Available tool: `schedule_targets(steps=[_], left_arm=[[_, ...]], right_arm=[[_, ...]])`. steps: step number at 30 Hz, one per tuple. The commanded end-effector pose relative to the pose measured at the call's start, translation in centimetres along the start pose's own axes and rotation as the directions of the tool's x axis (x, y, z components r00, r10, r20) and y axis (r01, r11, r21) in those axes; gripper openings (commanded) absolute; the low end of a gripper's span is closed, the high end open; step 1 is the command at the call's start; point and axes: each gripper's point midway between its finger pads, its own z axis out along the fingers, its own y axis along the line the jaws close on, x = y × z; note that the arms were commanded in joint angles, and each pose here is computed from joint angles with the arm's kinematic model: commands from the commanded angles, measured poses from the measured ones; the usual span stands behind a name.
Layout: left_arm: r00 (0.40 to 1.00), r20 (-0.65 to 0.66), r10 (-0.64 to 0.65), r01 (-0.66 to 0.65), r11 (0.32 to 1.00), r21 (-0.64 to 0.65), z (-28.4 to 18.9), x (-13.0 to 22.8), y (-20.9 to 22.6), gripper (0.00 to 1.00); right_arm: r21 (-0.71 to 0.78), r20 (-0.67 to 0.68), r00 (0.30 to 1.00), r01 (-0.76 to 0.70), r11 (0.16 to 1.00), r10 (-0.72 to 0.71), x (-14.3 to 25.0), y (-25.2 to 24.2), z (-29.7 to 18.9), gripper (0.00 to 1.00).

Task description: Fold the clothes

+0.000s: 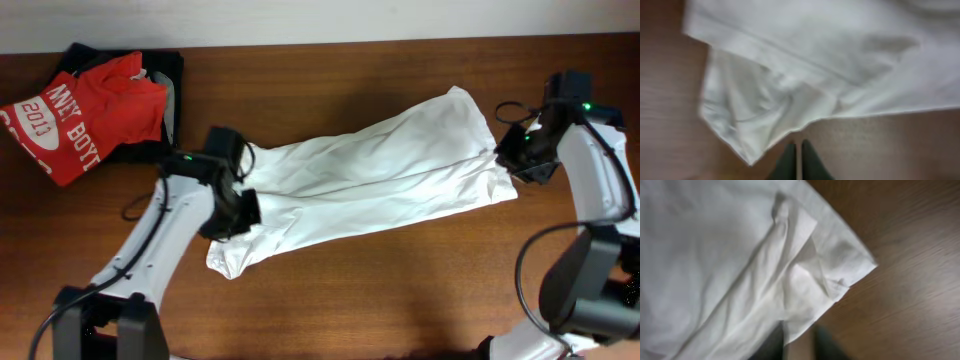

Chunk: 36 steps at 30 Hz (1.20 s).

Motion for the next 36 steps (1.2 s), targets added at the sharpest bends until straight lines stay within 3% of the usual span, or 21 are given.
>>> schedule_targets(steps=[1,6,10,13,17,18,23,27,36], left_arm=[[0.999,-0.048,-0.004,0.005,1.0,0.028,2.5,1.8,-0.3,0.01],[1.0,-0.031,-0.001,0.003,0.999,0.052,4.9,2.0,-0.2,0.01],[0.999,-0.054,-0.005,0.007,0.999,0.036,7.3,2.0,0.2,0.01],[0.997,-0.08,-0.021,0.022,1.0,0.018,8.9,1.7,0.7,0.01],[0.993,-0.08,-0.084,0.081,0.996,-0.04,9.0,1.2,3.1,0.01],[0.987,-0.09,-0.13,0.124,0.99,-0.071,8.8,1.3,4.5,0.01],[0.947,-0.102,-0.305,0.284,0.942,-0.181,8.0,1.7,10.0,0.01],[0.907,-0.089,-0.413,0.393,0.902,-0.177,7.7,1.3,12.9,0.01],[0.856,-0.042,-0.515,0.502,0.848,-0.168,4.7,-1.0,16.8,0.01]], right_arm=[[0.007,-0.085,0.995,0.049,0.999,-0.048,1.5,1.4,2.8,0.14],[0.034,-0.144,0.985,0.104,0.994,-0.098,2.5,1.8,5.6,0.11],[0.042,-0.176,0.978,0.122,0.992,-0.113,2.9,1.6,6.9,0.15],[0.028,-0.165,0.971,0.181,0.983,-0.174,2.5,1.7,7.1,0.2],[0.009,-0.129,0.965,0.231,0.973,-0.228,1.8,2.1,7.6,0.38],[0.009,-0.13,0.964,0.234,0.972,-0.231,1.9,2.0,7.8,0.39],[0.019,-0.172,0.959,0.23,0.973,-0.224,3.0,1.4,8.0,0.38],[0.031,-0.228,0.95,0.225,0.974,-0.213,4.3,0.8,7.7,0.34],[0.044,-0.353,0.917,0.214,0.976,-0.185,7.3,-0.2,6.6,0.27]])
